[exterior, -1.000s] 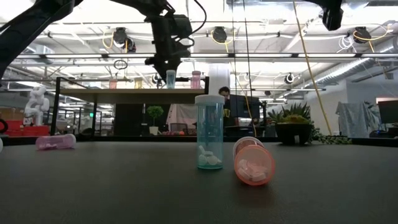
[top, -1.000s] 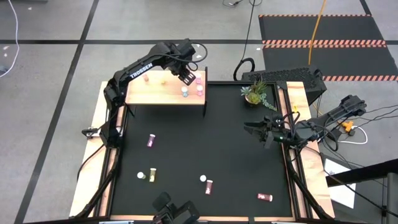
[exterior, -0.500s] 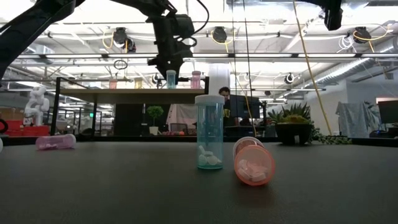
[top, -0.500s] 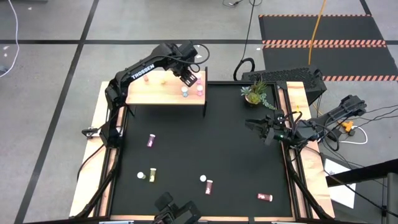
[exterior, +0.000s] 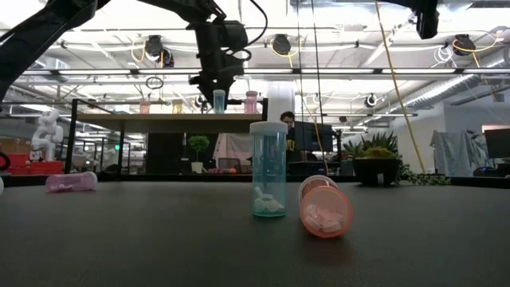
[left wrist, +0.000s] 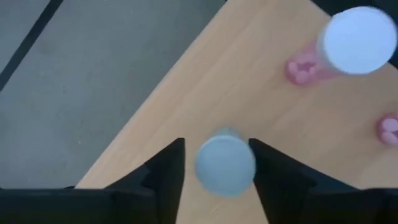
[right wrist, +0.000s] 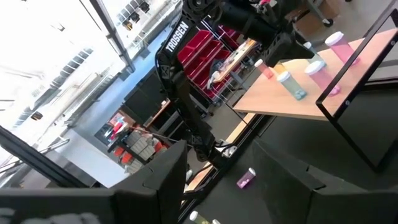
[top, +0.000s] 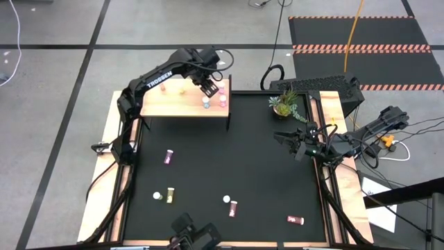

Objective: Pick and place medicine bottles onto shelf by color
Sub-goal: Adjust the blue pill bottle on the shelf

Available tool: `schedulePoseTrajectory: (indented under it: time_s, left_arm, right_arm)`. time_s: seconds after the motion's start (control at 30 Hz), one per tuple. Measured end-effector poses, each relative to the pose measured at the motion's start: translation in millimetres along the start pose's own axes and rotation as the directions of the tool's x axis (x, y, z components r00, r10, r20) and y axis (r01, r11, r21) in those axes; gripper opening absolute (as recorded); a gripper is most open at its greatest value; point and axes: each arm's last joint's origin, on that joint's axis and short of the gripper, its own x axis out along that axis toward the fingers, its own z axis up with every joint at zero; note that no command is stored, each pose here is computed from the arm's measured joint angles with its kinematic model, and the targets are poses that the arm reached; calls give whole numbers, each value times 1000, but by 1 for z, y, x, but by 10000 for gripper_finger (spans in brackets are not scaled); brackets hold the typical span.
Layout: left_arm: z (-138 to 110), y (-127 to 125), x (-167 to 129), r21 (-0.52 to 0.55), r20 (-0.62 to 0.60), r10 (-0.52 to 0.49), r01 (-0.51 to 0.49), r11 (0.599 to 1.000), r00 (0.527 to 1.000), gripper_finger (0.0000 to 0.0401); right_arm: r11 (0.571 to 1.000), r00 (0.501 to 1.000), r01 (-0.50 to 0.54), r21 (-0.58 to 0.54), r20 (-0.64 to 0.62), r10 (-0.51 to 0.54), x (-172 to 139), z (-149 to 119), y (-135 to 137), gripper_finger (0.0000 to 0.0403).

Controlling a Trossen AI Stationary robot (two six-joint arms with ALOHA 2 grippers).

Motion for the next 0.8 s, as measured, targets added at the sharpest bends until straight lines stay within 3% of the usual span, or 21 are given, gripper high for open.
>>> schedulePoseTrajectory:
  time_s: [0.3,0.6,0.8]
  left_arm:
    - [-1,4,-7,-2,-15,0,0,1000,1000,274]
    - [-12,-5,-68,80,-11,-18,19,997,1000,342]
    - [-28,-25,-97,71,37,-62,59,996,997,352]
  right_arm:
    - [1000,1000,0,-10,0,0,0,0,0,176]
    - [1000,1000,-1,-1,0,1,0,0,0,176]
    - [1000,1000,-11,-20,7,11,-2,3,0,176]
